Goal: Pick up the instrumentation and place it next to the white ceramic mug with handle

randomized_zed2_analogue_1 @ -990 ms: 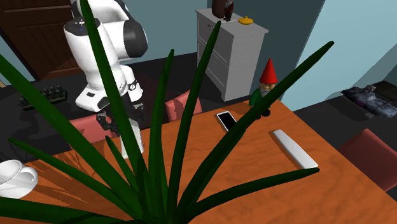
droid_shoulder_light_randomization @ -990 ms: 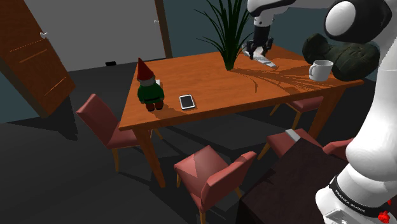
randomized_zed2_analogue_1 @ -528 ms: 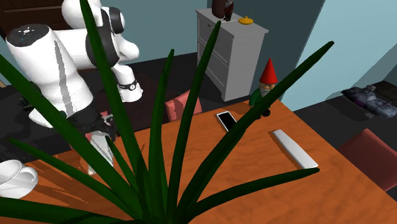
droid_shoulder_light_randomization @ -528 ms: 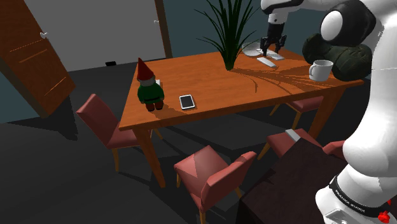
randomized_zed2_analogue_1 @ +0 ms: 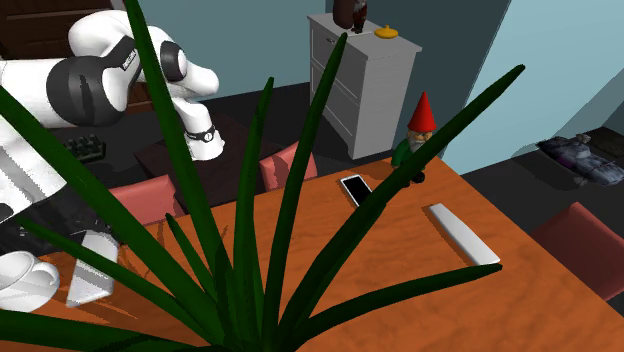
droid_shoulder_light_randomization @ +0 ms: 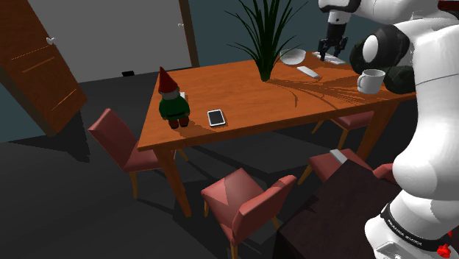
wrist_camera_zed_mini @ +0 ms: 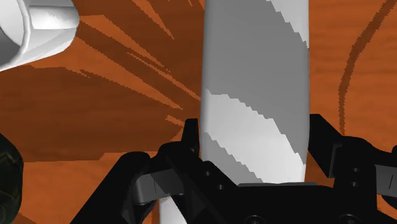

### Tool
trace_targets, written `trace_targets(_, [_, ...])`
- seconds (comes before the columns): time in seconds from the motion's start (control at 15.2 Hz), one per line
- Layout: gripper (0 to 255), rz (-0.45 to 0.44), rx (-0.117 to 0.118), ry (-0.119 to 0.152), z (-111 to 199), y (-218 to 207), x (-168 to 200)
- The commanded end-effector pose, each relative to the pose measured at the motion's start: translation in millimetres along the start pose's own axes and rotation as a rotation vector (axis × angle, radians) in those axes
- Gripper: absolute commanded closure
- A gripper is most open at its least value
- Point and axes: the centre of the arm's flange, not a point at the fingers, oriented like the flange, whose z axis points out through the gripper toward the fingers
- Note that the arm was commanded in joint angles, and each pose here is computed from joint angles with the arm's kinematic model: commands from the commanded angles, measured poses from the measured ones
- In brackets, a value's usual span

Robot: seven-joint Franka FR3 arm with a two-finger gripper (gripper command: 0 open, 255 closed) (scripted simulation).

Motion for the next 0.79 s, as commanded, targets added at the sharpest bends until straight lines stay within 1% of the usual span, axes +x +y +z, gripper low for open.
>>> trace_targets(0.0, [255,-0.001,0.000,0.000,1,25,4])
trace_targets(0.07, [255,-0.001,0.000,0.000,1,29,5])
trace_targets(0.73, [255,-0.001,0.000,0.000,53,30,5])
